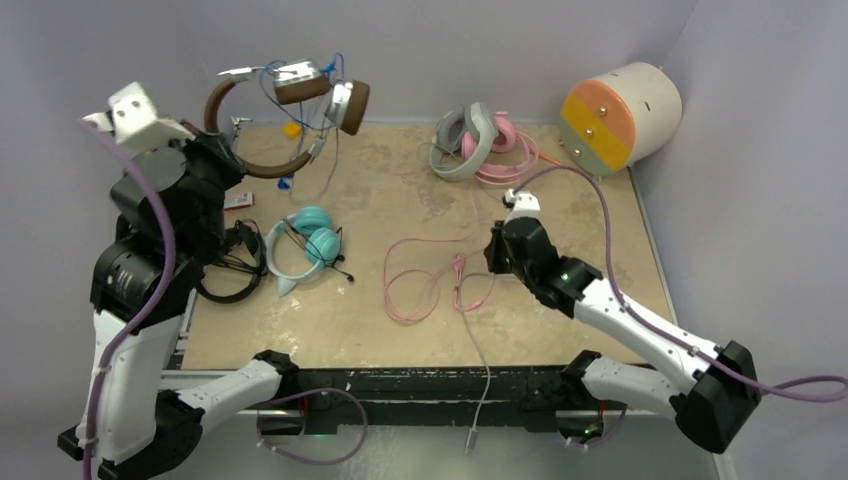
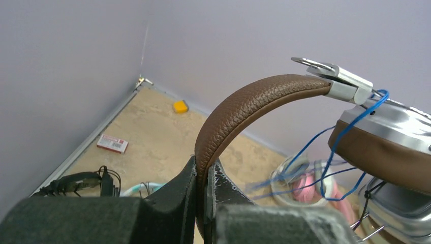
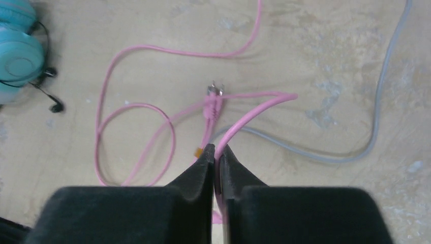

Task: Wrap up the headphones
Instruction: Wrap the headphones cable around the headphones.

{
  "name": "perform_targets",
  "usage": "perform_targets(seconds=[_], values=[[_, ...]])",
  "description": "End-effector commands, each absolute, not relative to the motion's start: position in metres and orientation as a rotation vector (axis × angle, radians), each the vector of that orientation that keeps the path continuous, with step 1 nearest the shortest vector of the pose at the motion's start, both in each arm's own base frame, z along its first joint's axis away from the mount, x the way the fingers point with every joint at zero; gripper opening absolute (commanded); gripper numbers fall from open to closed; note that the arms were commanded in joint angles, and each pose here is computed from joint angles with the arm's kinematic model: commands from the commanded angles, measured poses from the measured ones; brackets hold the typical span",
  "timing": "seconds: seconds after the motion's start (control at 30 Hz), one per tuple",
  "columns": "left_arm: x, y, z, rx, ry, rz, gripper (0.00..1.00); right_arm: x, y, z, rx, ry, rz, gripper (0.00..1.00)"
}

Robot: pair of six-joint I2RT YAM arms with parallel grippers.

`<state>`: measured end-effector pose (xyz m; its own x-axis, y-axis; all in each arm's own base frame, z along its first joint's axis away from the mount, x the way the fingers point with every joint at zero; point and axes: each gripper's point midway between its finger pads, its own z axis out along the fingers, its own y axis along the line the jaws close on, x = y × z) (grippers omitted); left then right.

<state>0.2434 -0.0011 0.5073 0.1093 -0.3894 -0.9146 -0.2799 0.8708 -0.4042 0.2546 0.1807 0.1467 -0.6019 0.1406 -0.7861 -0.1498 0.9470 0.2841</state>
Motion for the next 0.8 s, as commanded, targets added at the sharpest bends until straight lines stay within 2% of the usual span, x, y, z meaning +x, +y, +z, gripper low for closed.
perform_targets(seconds=[0.0, 0.03, 0.07, 0.1, 0.2, 0.4, 0.6, 0.7, 0.77], values=[[0.268, -0.024, 0.496, -0.482, 1.556, -0.101, 0.0, 0.26, 0.196, 0.183, -0.293, 2.212, 0.357, 0.26], [0.269, -0.024, 0.495, -0.48, 1.557, -0.097, 0.0, 0.255, 0.206, 0.184, -0.375, 2.231, 0.408, 0.5], [0.268, -0.024, 0.496, -0.479, 1.555, -0.094, 0.0, 0.252, 0.215, 0.183, -0.452, 2.234, 0.44, 0.69], [0.268, -0.023, 0.497, -0.481, 1.55, -0.092, 0.0, 0.246, 0.226, 0.182, -0.503, 2.235, 0.514, 0.75], [0.264, -0.02, 0.503, -0.488, 1.535, -0.091, 0.0, 0.228, 0.253, 0.176, -0.598, 2.216, 0.699, 0.82], [0.254, -0.013, 0.517, -0.51, 1.491, -0.112, 0.0, 0.203, 0.299, 0.155, -0.747, 2.192, 0.66, 0.83], [0.245, -0.011, 0.528, -0.497, 1.468, -0.138, 0.0, 0.191, 0.341, 0.13, -0.823, 2.141, 0.679, 0.76], [0.24, -0.004, 0.532, -0.515, 1.45, -0.122, 0.0, 0.194, 0.355, 0.114, -0.891, 2.179, 0.608, 0.69], [0.236, -0.001, 0.533, -0.521, 1.44, -0.122, 0.0, 0.194, 0.365, 0.105, -0.937, 2.197, 0.553, 0.56]])
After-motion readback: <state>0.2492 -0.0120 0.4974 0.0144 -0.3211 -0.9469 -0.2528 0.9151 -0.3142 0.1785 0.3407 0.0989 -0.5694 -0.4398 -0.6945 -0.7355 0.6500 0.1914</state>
